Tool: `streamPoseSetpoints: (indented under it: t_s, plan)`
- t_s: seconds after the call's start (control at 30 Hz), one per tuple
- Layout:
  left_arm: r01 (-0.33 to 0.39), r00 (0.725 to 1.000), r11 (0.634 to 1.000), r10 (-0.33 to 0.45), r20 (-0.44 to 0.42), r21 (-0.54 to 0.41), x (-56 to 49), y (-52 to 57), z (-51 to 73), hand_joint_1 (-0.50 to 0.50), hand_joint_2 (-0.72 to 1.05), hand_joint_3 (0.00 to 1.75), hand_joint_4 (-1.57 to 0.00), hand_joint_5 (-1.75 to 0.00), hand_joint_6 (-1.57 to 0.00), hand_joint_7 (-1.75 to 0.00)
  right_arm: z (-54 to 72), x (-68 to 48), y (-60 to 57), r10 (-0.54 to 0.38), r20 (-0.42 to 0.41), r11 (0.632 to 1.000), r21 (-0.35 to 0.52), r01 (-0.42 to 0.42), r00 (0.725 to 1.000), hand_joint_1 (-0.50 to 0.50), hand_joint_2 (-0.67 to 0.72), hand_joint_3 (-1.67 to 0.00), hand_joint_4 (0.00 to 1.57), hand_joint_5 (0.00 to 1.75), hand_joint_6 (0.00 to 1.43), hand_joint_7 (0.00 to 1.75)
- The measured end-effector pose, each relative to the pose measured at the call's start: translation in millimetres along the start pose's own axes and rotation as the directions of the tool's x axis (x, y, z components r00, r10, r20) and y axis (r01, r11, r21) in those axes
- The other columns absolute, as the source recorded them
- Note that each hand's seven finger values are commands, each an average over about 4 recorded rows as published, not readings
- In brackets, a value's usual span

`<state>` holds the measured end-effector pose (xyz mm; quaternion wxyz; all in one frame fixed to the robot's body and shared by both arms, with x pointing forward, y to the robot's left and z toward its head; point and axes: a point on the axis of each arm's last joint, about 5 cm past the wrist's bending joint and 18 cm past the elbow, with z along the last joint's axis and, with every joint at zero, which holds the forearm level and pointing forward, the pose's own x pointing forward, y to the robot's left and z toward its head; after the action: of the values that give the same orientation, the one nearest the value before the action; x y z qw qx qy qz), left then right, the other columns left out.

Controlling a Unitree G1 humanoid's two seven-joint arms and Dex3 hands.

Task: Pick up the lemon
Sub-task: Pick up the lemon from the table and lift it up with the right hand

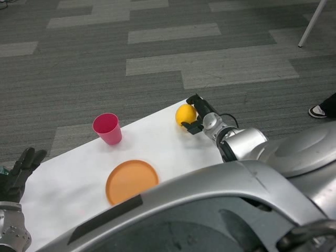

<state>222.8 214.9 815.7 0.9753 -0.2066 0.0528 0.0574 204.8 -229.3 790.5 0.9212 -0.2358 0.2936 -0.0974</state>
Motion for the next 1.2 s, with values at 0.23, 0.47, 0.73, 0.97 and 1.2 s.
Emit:
streamPoseSetpoints:
  t_s: [0.23,0.47,0.73,0.97,1.2]
  plan:
    - [-0.001,1.000,1.000,0.001,-0.001,0.001,-0.1,0.3,-0.1,0.50,0.52,0.09,-0.07,0.00,0.00,0.00,4.5,-1.6,5.1,0.051,0.070,0.998,0.025,-0.052,0.996,-0.33,-0.60,-1.27,0.29,1.75,0.69,0.84]
    - [-0.003,1.000,1.000,0.003,-0.001,0.002,-0.4,0.7,-0.2,0.50,0.52,0.09,-0.07,0.00,0.00,0.00,7.8,-3.3,7.8,0.083,0.127,0.995,0.037,-0.088,0.988,-0.33,-0.60,-1.27,0.26,1.75,0.66,0.84]
    - [-0.006,1.000,1.000,0.006,-0.002,0.003,-0.5,1.2,-0.3,0.50,0.52,0.09,-0.07,0.00,0.00,0.00,6.2,-4.7,7.9,0.106,0.135,0.993,0.042,-0.112,0.985,-0.33,-0.60,-1.23,0.23,1.75,0.57,0.84]
    - [-0.007,1.000,1.000,0.008,-0.002,0.003,-0.7,1.5,-0.3,0.50,0.52,0.09,-0.07,0.00,0.00,0.00,-4.0,-11.7,3.7,0.132,0.152,0.988,0.064,-0.143,0.979,-0.33,-0.60,-1.27,0.24,1.75,0.57,0.84]
    - [-0.010,1.000,1.000,0.010,-0.001,0.005,-0.8,2.0,-0.2,0.50,0.52,0.09,-0.07,0.00,0.00,0.00,-12.5,-20.7,2.0,0.152,0.187,0.977,0.117,-0.176,0.971,-0.33,-0.60,-1.27,0.26,1.75,0.54,0.84]
